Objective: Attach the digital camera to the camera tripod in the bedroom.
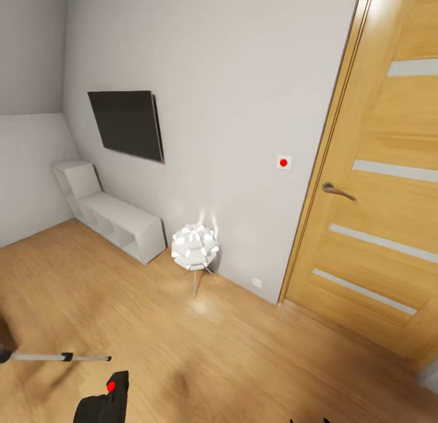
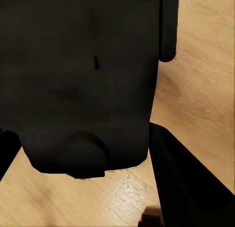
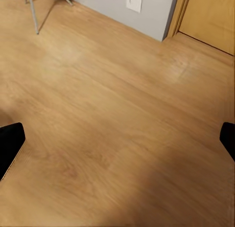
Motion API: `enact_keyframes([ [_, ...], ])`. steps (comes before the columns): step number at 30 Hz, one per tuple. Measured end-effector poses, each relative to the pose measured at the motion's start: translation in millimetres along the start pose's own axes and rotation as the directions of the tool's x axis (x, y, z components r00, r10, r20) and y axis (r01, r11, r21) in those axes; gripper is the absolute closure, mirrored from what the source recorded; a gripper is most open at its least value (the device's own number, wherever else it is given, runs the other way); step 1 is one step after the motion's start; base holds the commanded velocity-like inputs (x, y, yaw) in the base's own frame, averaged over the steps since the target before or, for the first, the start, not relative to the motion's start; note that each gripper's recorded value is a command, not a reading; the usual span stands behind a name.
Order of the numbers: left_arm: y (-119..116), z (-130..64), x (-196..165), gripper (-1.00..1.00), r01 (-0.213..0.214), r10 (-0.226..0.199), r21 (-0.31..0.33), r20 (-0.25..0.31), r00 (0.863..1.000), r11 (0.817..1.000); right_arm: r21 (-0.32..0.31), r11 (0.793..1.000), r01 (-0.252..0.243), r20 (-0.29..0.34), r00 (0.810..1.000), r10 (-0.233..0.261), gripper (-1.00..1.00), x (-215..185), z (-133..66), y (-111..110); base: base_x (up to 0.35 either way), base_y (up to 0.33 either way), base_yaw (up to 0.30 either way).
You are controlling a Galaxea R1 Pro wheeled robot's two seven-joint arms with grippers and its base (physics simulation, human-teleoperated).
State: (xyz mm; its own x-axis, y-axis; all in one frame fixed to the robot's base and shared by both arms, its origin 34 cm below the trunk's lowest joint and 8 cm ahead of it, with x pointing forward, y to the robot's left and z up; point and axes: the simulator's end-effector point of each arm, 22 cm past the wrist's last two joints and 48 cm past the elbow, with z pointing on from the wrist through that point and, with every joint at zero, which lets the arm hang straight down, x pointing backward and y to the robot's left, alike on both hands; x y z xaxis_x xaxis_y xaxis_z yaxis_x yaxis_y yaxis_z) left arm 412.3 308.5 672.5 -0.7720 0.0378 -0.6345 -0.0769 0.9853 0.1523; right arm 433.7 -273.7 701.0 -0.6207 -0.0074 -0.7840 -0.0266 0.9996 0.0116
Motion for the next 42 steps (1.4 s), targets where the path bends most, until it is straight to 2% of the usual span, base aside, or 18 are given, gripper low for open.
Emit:
enact_keyframes([
  [9,-0.2,0.2,0.0,1.0,-0.001,0.001,0.001,0.0,1.0,1.0,0.0,1.0,0.0,0.0,1.0,0.0,-1.0,0.0,0.2,0.1,0.245,-0.12,0.288],
  [26,0.1,0.2,0.0,1.0,0.001,-0.001,-0.001,0.0,1.0,1.0,-0.001,1.0,-0.001,0.0,1.0,0.001,-1.0,0.1,0.3,1.2,0.031,-0.014,0.288],
  [37,0.0,0.1,0.0,1.0,0.0,0.0,0.0,0.0,1.0,1.0,-0.001,1.0,-0.001,0.0,1.0,0.001,-1.0,0.0,0.2,1.2,0.241,-0.172,0.288],
  [42,0.1,0.4,0.1,1.0,0.0,0.0,-0.001,-0.001,1.0,1.0,-0.001,1.0,-0.001,0.0,1.0,0.001,-1.0,0.1,0.4,1.2,0.057,-0.211,0.288],
])
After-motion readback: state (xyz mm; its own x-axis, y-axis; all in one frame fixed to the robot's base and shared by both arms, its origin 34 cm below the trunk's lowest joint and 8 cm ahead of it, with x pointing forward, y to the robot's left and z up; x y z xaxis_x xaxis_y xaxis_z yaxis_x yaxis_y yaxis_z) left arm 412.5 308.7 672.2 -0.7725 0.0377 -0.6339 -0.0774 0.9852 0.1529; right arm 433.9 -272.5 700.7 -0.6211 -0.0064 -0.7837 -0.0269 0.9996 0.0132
